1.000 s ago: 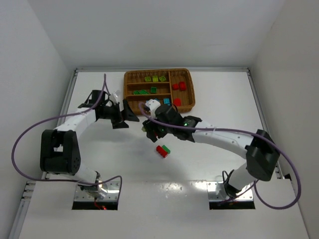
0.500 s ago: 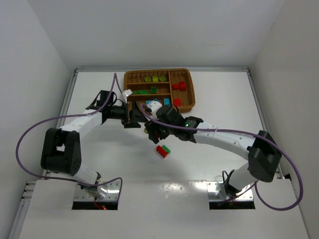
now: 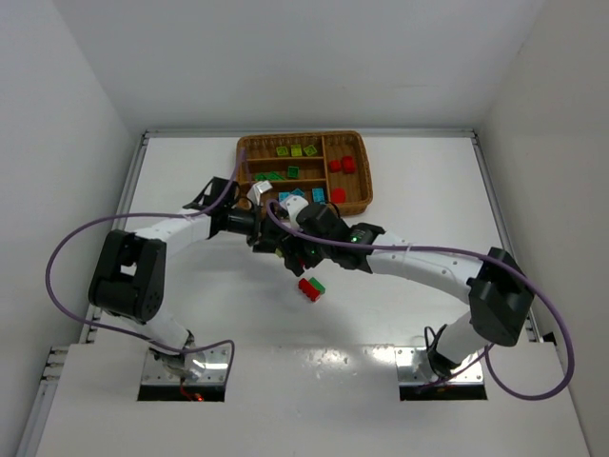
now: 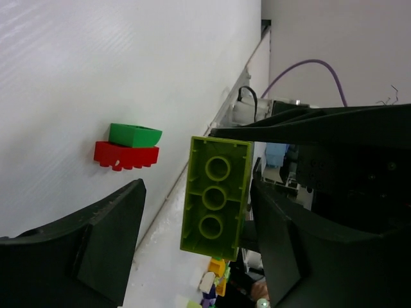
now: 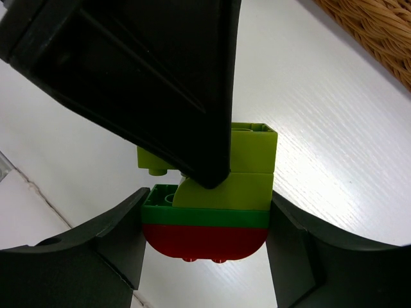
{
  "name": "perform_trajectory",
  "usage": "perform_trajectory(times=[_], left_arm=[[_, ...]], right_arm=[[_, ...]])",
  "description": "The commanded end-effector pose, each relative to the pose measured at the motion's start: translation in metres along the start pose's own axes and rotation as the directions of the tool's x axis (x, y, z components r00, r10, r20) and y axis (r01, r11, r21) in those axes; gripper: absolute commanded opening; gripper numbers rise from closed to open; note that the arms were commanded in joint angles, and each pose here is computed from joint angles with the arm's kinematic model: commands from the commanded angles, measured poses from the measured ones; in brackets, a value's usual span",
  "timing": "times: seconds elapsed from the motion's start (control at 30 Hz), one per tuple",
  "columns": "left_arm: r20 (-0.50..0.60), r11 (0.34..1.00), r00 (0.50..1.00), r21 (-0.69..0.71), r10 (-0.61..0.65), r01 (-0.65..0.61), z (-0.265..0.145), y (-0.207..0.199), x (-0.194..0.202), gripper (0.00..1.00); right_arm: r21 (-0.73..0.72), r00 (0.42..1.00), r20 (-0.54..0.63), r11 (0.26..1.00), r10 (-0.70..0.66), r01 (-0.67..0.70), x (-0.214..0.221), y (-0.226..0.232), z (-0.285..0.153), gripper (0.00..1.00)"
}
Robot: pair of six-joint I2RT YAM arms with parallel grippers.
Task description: Sort the legos into containers by color
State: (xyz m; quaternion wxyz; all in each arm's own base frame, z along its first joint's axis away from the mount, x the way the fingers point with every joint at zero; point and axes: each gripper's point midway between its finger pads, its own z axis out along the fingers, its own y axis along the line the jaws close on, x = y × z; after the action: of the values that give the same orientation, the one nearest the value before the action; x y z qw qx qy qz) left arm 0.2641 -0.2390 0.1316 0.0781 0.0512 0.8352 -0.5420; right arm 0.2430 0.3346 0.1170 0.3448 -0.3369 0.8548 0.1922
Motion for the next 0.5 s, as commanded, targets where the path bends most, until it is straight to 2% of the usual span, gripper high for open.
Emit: perform_trajectory(times=[0.0, 0.07, 0.2, 0.37, 0.4, 0.47], left_arm=[[-0.009, 0.994, 0.997, 0.087, 0.073, -0.071, 0.000, -0.026, -0.006, 0.71], [-0.015, 0.990, 0.995, 0.105, 0.094, -0.092, 0.001, -0.032, -0.006, 0.65], [-0.027, 0.988, 0.995, 0.126, 0.095, -0.091, 0.003, -0.032, -0.007, 0.43], [-0.019, 0.986, 0.995, 0.134, 0.101, -0.098, 0.001, -0.035, -0.014, 0.28], [-0.007, 0.988, 0.996, 0.127, 0.086, -0.085, -0.002, -0.029, -0.018, 0.19], [0.011, 0.990, 0.998, 0.122, 0.069, -0.069, -0.008, -0.026, -0.023, 0.08]], right_arm=[[0.005, 0.998, 0.056, 1.000, 0.014, -0.014, -0.016, -0.001, 0.002, 0.38], [0.007, 0.999, 0.047, 1.000, 0.013, -0.014, -0.014, -0.001, 0.005, 0.38], [0.015, 0.999, 0.050, 1.000, 0.013, -0.014, -0.014, -0.003, 0.011, 0.38], [0.028, 0.999, 0.043, 1.000, 0.013, -0.014, -0.011, -0.005, 0.013, 0.38], [0.028, 0.999, 0.043, 1.000, 0.013, -0.014, -0.011, -0.005, 0.013, 0.38], [0.036, 0.999, 0.035, 0.999, 0.018, -0.020, -0.010, -0.009, 0.013, 0.38]])
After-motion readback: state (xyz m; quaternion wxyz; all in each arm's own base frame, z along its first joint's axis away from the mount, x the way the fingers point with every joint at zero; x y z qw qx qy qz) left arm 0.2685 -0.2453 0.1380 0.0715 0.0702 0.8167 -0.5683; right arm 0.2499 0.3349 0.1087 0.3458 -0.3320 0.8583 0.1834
